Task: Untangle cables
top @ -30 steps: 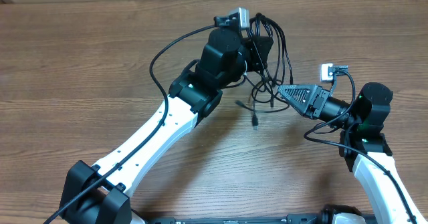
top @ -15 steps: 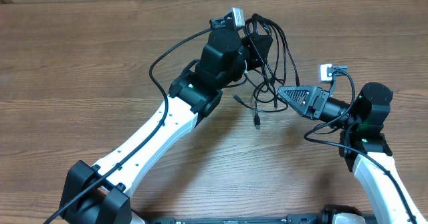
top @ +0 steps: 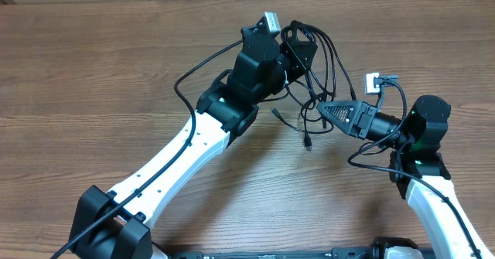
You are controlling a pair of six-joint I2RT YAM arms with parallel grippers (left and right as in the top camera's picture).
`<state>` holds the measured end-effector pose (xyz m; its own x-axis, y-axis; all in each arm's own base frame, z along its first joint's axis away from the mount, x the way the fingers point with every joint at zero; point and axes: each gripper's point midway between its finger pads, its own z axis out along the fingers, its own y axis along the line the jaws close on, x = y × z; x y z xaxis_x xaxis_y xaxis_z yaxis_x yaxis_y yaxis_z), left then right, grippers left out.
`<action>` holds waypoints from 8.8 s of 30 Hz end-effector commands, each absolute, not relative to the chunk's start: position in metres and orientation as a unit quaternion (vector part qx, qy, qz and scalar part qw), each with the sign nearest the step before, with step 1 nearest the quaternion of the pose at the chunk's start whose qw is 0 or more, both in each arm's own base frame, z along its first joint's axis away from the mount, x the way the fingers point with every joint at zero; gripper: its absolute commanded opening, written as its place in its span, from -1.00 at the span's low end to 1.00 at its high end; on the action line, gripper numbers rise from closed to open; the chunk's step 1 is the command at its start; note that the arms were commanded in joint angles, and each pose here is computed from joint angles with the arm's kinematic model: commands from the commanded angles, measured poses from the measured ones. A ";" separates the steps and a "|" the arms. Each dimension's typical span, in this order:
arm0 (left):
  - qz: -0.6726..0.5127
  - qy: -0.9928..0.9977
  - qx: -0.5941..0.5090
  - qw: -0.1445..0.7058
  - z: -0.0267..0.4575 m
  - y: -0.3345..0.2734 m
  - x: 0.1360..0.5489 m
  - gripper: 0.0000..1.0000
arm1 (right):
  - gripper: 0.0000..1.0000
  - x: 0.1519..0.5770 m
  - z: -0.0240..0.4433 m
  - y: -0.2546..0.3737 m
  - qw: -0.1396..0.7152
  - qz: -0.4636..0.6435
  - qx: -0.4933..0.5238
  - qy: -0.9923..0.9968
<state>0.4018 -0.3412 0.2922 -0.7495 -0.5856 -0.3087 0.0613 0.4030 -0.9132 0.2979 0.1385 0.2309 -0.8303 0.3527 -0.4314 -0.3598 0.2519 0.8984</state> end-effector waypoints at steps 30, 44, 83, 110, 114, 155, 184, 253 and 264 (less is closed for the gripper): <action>-0.195 0.847 -0.391 0.303 0.186 -0.153 0.418 -0.92 | -0.92 0.320 0.209 0.125 0.300 0.565 0.093 0.763; -0.255 0.900 -0.218 0.278 0.193 -0.182 0.417 -0.92 | 0.62 0.320 0.209 0.125 0.299 0.566 0.094 0.763; -0.481 0.813 -0.305 0.121 0.242 -0.328 0.363 -0.92 | 1.00 0.291 0.067 0.002 0.312 0.076 0.507 0.800; -0.454 0.736 0.406 0.295 0.252 -0.329 0.306 -0.92 | 1.00 0.319 0.140 0.109 0.335 0.372 0.098 0.860; -0.436 0.722 0.451 0.291 0.242 -0.324 0.296 -0.92 | 1.00 0.312 0.166 0.117 0.360 0.395 0.064 0.843; -0.495 0.725 0.426 0.219 0.240 -0.294 0.277 1.00 | -0.92 0.288 0.219 0.125 0.427 0.413 -0.018 0.804; -0.591 0.680 0.385 0.199 0.282 -0.292 0.273 -0.86 | -0.92 0.258 0.240 0.155 0.441 0.459 -0.184 0.749; -0.543 0.616 0.447 0.355 0.330 -0.349 0.285 -0.92 | -0.45 0.309 0.210 0.114 0.288 0.511 0.287 0.757; -0.543 0.625 0.446 0.340 0.324 -0.351 0.281 -0.92 | -0.02 0.306 0.218 0.121 0.276 0.534 0.273 0.751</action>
